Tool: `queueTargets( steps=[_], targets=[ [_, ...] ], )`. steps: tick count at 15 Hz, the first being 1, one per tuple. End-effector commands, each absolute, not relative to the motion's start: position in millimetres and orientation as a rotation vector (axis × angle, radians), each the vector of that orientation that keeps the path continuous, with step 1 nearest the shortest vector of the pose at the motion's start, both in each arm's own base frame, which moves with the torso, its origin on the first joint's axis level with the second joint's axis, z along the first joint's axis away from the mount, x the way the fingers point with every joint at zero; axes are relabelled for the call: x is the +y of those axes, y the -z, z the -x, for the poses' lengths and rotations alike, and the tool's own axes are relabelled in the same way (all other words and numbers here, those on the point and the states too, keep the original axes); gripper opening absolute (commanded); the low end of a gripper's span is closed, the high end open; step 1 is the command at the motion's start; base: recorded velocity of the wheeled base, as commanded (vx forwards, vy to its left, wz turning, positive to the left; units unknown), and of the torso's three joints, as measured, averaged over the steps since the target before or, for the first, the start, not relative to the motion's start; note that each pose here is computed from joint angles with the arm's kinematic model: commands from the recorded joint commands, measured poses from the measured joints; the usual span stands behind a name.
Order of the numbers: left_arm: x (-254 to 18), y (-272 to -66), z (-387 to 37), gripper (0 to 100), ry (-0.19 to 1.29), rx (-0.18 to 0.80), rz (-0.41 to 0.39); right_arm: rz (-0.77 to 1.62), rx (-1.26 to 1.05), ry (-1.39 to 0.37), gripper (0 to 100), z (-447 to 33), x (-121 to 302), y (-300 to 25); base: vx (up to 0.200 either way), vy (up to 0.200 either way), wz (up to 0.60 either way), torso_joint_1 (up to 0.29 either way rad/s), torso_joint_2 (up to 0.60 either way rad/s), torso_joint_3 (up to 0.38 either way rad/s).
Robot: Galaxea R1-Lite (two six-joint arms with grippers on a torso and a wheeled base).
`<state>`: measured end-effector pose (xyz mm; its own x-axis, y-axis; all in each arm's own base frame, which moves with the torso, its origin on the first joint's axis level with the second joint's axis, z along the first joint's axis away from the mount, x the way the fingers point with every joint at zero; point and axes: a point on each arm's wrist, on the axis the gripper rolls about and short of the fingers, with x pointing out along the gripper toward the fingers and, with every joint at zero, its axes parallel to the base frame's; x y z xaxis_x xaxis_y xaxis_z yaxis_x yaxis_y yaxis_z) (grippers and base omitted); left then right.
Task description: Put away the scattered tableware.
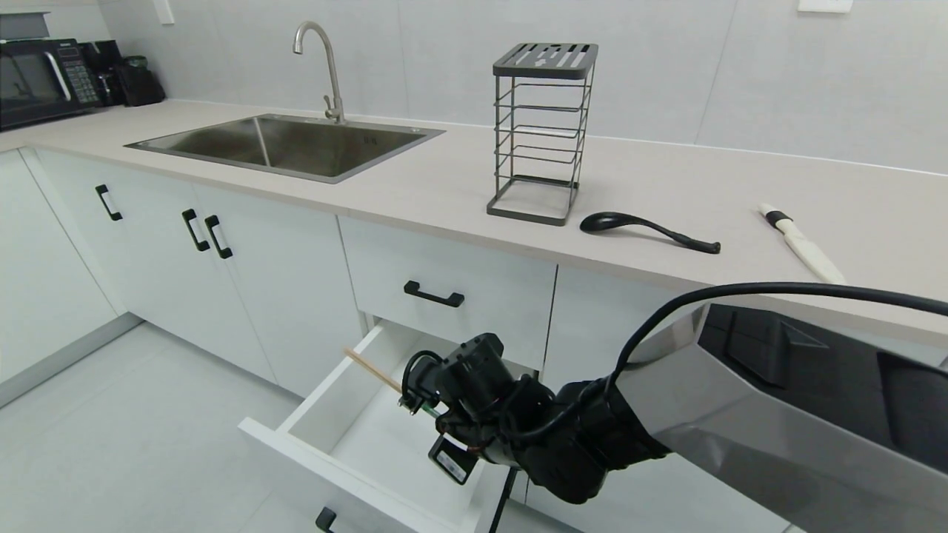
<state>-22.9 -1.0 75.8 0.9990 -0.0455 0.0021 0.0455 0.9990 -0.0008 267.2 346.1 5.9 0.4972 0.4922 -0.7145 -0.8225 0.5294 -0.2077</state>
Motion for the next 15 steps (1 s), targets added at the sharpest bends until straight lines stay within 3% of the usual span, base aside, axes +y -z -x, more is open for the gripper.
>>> queueTargets(
  steps=[1,7,12,15],
  targets=[
    [-1,-76,23,100,0.044,0.0,0.0,0.584,0.649,-0.847,0,-272,348,2,0.0,0.0,0.0,0.0,0.0,0.0],
    [-1,-76,23,100,0.044,0.0,0.002,0.586,0.693,-0.871,0,-279,351,27,0.0,0.0,0.0,0.0,0.0,0.0],
    [-1,-76,23,100,0.044,0.0,0.0,0.579,0.659,-0.869,0,-291,357,27,0.0,0.0,0.0,0.0,0.0,0.0],
    [-1,-76,23,100,0.044,0.0,0.002,0.59,0.658,-0.865,0,-295,356,31,0.0,0.0,0.0,-0.165,0.23,0.082]
  ],
)
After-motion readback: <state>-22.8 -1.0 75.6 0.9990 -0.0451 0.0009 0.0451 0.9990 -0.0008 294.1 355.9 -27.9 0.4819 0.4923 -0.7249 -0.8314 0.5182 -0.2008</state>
